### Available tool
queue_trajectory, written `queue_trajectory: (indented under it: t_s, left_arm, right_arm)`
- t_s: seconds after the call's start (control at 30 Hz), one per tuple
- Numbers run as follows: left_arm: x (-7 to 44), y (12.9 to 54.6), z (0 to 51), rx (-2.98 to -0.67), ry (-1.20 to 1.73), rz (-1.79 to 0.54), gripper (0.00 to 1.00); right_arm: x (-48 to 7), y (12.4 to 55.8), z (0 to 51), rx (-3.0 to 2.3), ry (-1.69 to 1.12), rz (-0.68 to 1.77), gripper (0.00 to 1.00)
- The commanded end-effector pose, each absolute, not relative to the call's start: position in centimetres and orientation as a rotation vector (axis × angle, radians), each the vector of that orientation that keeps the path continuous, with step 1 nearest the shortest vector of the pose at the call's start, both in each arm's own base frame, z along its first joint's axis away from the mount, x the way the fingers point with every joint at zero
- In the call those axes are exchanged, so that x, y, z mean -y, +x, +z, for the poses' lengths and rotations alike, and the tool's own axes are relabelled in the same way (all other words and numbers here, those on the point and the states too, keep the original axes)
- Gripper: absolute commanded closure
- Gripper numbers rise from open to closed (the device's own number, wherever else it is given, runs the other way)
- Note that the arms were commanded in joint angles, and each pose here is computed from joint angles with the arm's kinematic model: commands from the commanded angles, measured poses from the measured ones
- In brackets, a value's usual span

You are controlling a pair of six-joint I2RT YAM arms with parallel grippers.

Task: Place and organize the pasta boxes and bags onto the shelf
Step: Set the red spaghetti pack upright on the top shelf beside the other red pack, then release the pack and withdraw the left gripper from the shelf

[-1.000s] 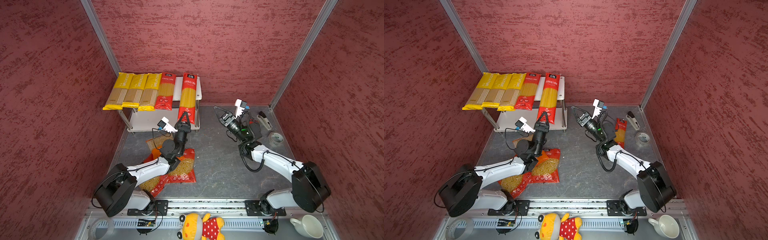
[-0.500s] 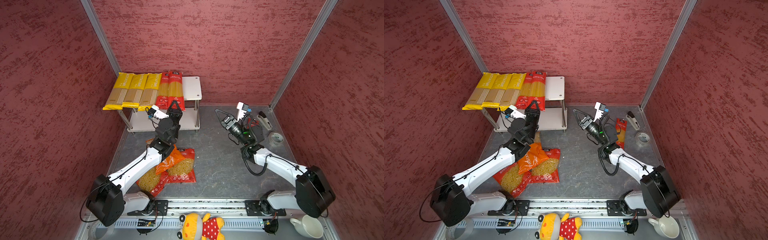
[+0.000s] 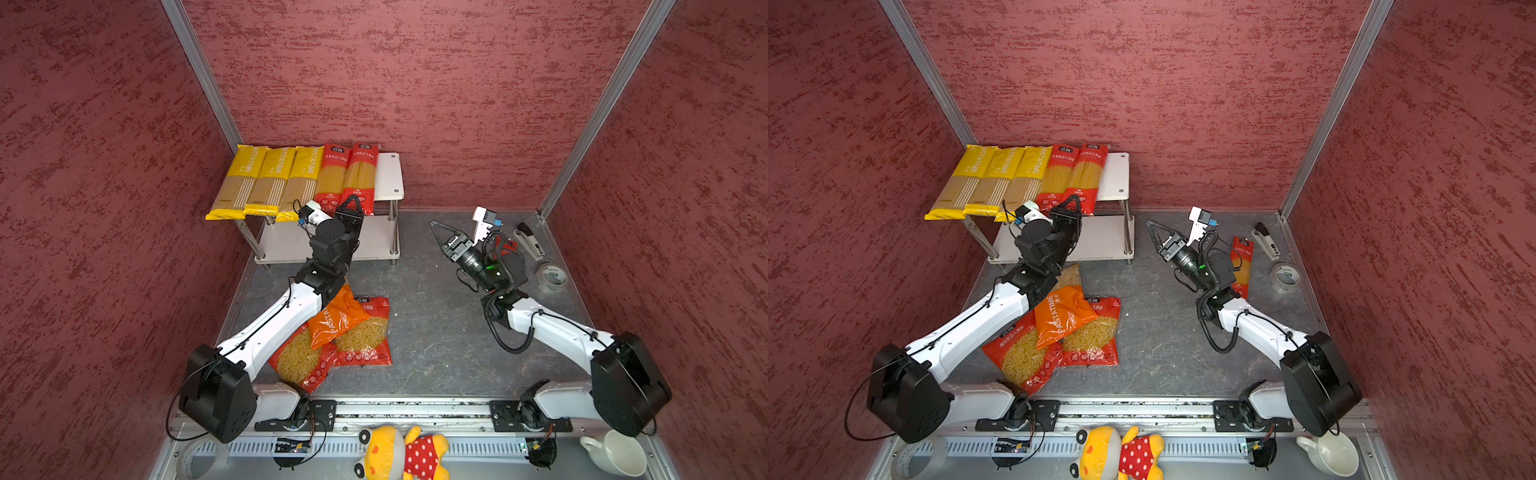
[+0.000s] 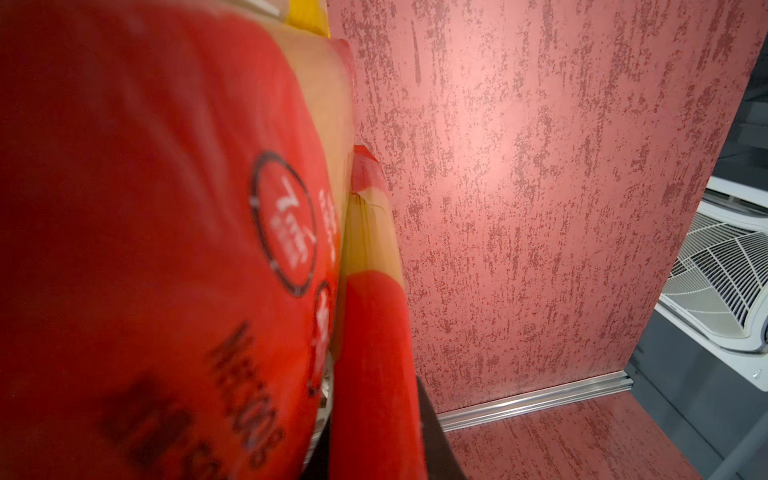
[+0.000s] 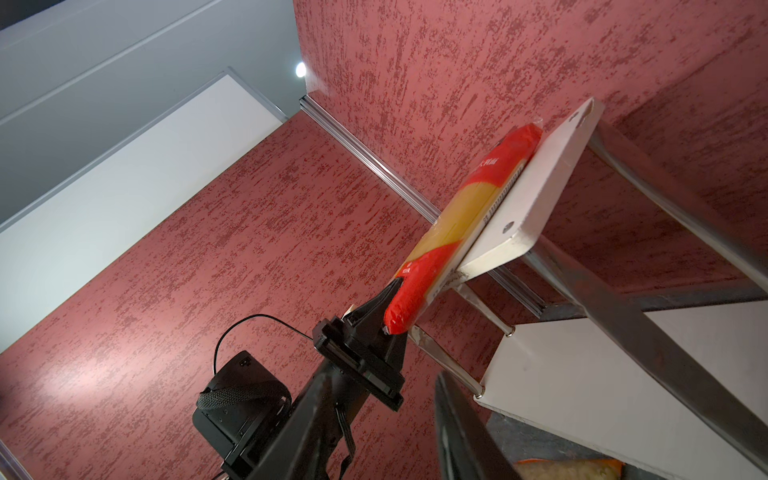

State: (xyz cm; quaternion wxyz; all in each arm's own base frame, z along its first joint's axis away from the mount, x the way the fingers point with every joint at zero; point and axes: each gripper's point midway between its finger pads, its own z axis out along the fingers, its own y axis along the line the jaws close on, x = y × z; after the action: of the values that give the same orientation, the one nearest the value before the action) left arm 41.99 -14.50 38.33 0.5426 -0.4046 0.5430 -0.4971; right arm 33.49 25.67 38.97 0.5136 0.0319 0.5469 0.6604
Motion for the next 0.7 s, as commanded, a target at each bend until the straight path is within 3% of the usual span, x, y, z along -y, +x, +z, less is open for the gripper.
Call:
queue_trajectory:
  t_s: [0.0,0.5,0.57,0.67]
  left_arm:
    - [14.4,41.9,40.3,-1.214,-1.021,-1.25,1.0]
    - [13.3,42.9,39.0,-1.209,-1.093,-1.15,1.0]
    - [13.7,42.8,38.6,-1.217,-1.092,-1.162,0.92]
    - [14.0,42.7,38.1,-1.209,-1.094,-1.208,0.68]
  right_arm:
    - [-25.1,32.8,39.7,-1.287,0.086,1.575,0.58]
    - [-24.9,32.7,39.3,-1.29,0.089,1.563,0.57]
    - [-24.8,32.7,39.3,-1.29,0.09,1.559,0.57]
    - [-24.8,32.7,39.2,-1.293,0.088,1.558,0.57]
